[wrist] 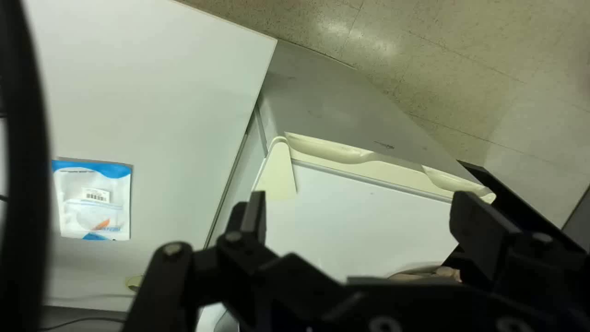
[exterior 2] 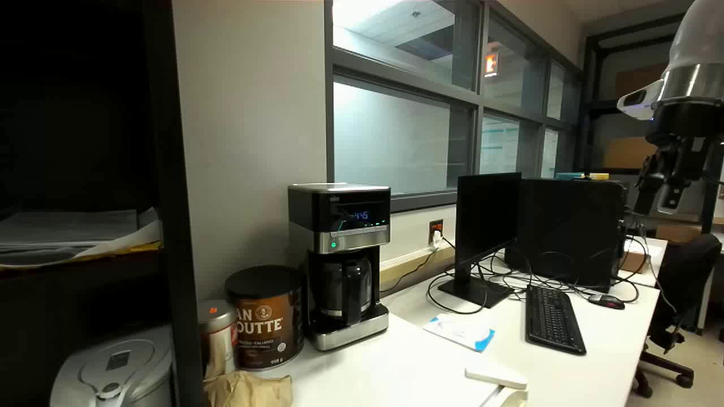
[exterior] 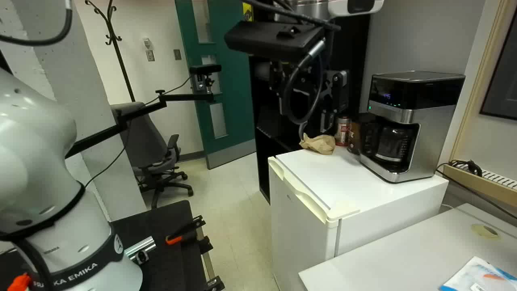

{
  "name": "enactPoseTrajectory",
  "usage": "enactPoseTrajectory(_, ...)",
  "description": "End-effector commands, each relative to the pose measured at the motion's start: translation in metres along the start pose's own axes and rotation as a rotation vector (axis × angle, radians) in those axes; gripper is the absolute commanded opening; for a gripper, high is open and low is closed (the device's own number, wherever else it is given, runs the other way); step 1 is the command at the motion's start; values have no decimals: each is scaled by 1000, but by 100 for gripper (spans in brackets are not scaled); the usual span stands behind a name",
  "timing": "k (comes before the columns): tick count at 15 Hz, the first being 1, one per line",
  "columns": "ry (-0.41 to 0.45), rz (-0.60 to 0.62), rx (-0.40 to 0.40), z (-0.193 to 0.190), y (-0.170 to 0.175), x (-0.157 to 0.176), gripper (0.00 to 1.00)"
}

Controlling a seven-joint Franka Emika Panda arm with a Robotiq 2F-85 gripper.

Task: Press a button on the right side of the coffeemaker.

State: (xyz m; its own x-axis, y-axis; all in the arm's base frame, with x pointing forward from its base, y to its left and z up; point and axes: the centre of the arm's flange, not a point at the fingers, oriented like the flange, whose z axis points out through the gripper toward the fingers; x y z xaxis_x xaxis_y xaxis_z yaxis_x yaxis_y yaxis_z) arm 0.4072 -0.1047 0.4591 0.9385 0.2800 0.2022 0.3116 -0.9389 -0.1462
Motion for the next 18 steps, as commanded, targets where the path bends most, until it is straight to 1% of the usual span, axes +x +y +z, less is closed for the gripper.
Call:
enactPoseTrajectory(1,0,0,0,0,0,0,100)
enactPoseTrajectory(7,0,0,0,0,0,0,100)
enactPoseTrajectory(9,7,-9,-7,3,-1,7,100)
enactPoseTrajectory(13,28,-58,-63,23,-11,41,100)
enactPoseTrajectory(18,53,-163,-124,57,-33,94,100)
